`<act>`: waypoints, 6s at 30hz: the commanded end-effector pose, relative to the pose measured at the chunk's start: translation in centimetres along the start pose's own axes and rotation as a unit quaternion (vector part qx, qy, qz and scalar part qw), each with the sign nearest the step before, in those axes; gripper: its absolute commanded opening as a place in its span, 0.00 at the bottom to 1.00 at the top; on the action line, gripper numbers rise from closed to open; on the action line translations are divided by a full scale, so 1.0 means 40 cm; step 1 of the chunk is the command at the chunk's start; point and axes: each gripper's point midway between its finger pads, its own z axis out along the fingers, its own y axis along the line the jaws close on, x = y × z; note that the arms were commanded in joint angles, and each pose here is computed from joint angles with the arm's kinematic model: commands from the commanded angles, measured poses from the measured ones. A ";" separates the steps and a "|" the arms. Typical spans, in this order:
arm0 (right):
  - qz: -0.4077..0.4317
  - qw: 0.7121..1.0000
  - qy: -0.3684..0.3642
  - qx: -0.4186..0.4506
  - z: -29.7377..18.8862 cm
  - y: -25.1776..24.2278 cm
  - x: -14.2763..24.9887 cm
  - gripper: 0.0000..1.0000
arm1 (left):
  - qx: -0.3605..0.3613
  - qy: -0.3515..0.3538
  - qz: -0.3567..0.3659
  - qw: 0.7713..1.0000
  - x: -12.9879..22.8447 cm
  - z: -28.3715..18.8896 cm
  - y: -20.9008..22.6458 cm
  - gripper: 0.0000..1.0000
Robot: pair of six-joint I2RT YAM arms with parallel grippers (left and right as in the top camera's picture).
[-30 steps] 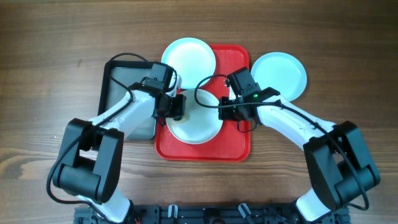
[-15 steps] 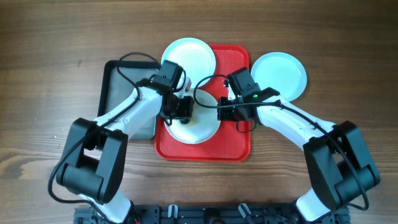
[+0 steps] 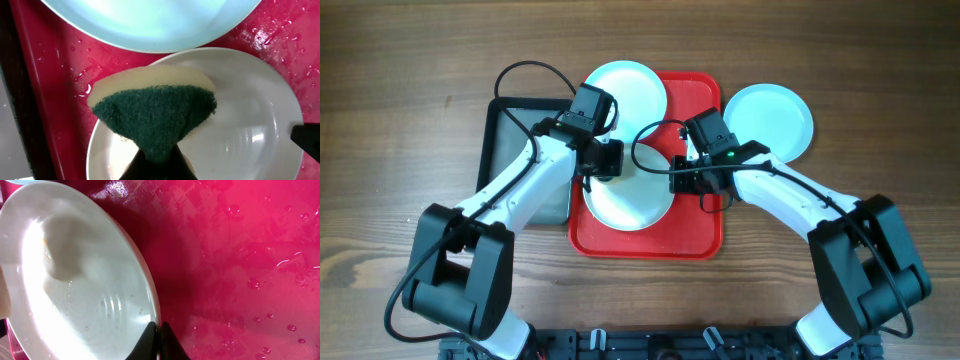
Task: Clean dirty plates on tray and stack at the side
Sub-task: 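Continue scrubbing the white plate with the left gripper's sponge, then drop the sponge into the black basin and raise the left gripper, then lift the white plate with the right gripper and tilt it over the basin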
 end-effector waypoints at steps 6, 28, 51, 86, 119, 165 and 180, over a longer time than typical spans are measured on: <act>-0.003 1.000 0.012 -0.005 0.016 0.000 0.012 0.04 | -0.017 0.017 0.002 1.000 0.009 0.038 0.022 0.04; -0.009 1.000 0.011 -0.006 0.016 0.002 0.010 0.04 | 0.078 0.100 0.033 0.991 0.109 0.154 -0.116 0.04; -0.009 1.000 0.012 -0.006 0.016 0.001 0.011 0.04 | 0.132 -0.038 -0.041 0.990 -0.071 -0.152 -0.022 0.04; -0.010 1.000 0.012 -0.005 0.016 0.001 0.012 0.04 | -0.161 -0.058 -0.133 0.976 -0.056 0.013 0.438 0.10; -0.010 1.000 0.012 -0.005 0.016 0.001 0.012 0.28 | -0.201 -0.280 -0.281 0.896 -0.130 -0.399 0.656 1.00; -0.033 0.999 -0.042 -0.002 -0.144 0.057 -0.053 0.04 | -0.201 -0.278 -0.282 0.896 -0.128 -0.398 0.656 1.00; -0.073 0.987 -0.131 0.062 -0.259 0.079 -0.191 0.04 | -0.201 -0.278 -0.282 0.896 -0.128 -0.398 0.656 1.00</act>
